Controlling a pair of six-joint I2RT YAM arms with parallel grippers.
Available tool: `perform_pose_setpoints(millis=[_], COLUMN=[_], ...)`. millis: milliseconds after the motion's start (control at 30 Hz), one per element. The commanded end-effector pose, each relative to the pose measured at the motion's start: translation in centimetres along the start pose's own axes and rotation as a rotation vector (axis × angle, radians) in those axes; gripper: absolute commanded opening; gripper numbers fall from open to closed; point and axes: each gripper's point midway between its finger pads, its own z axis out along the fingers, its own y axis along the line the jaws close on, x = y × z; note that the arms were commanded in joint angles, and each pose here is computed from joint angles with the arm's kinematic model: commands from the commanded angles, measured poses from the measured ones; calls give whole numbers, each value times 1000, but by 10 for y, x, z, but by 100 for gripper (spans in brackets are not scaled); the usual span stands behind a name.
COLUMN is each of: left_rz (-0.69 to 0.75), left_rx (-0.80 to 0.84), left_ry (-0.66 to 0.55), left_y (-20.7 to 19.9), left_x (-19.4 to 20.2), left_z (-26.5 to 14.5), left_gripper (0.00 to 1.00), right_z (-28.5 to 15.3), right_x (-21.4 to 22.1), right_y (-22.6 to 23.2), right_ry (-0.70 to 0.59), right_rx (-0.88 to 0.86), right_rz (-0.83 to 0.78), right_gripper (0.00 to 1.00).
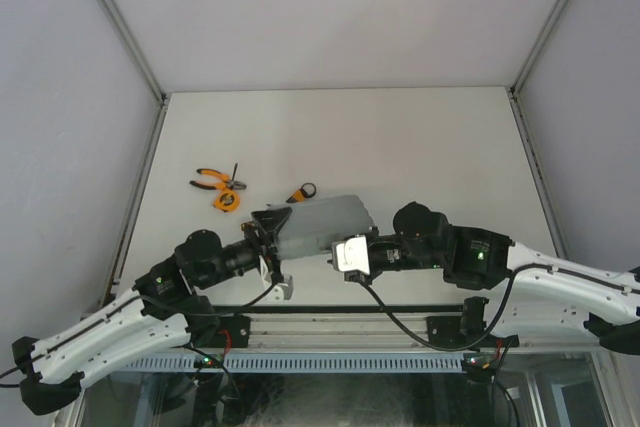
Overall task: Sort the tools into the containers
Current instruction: Open the storage box at the center of the board.
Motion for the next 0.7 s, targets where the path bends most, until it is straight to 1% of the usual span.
perform_pose_setpoints(millis=[0, 100, 267, 500, 667], left_rz=[-19, -19, -21, -22, -29], left_rx=[-191, -190, -190, -198, -206], left_ry=[-18, -18, -18, -15, -18], left_y=[53, 53, 53, 54, 56], left_x=[-10, -10, -10, -9, -10], left_z=[-9, -9, -9, -11, -12], left_gripper=[0, 0, 0, 0, 0], right_z=[-3, 2, 5, 4, 10], right_x=[-12, -4, -3, 3, 23], right_y=[-1, -13, -24, -13, -15], right_ry=[-22, 18, 28, 45, 134], right_rx=[5, 58, 104, 53, 62], right_rz=[-21, -44, -76, -71, -77], right_gripper=[26, 27, 26, 23, 24])
